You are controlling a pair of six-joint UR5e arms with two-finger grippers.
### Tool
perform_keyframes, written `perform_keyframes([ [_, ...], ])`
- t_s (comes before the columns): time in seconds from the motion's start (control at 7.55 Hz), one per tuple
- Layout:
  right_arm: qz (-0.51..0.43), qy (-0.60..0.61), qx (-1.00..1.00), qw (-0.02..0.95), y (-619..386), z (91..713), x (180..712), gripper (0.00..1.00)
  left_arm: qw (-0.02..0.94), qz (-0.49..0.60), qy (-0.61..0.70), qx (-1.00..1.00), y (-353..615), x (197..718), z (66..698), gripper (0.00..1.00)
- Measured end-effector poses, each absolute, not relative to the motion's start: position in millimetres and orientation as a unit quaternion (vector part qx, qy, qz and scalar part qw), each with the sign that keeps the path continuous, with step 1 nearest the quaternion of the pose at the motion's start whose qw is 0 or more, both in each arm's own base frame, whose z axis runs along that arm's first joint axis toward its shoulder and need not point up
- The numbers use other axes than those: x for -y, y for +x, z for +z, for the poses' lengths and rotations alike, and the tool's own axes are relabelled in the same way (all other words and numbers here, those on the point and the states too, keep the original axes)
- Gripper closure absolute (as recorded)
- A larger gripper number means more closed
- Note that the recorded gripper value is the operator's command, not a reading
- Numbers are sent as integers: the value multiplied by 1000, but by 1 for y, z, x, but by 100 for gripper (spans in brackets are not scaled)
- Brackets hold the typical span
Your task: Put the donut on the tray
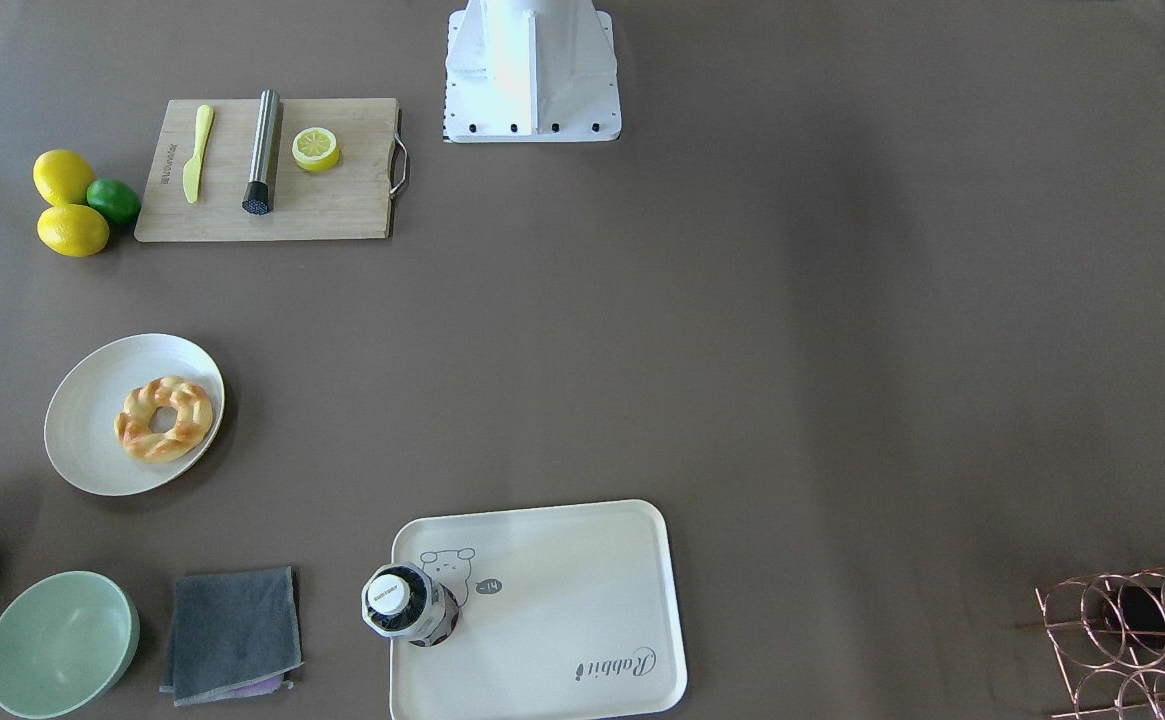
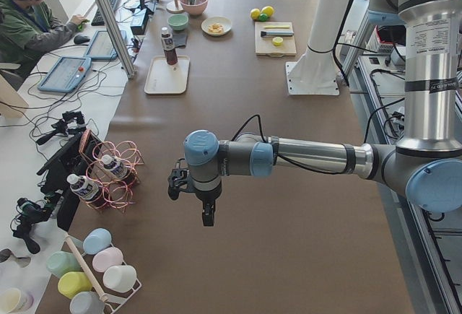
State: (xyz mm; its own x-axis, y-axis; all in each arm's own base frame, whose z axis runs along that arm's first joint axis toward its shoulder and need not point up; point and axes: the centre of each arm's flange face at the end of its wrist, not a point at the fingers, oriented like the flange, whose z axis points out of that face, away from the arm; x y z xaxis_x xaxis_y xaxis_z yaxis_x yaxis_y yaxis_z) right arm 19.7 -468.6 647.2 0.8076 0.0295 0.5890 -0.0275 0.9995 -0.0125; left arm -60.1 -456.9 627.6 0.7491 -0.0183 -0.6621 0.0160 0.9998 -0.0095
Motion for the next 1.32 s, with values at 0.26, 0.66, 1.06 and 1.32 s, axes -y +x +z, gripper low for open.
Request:
perform_keyframes([
  [0.26,14,-2,310,951,18,646,469,0,935,-9,-1,-354,-60,457,627,1],
  [0.66,10,3,313,950,17,640,470,0,934,-9,0,-357,-60,457,625,1],
  [1.06,-3,12,315,949,7,627,471,0,934,-9,1,-358,-60,457,625,1],
  [1.32,-13,15,318,948,-2,621,471,0,934,-10,-2,-358,-60,456,627,1],
])
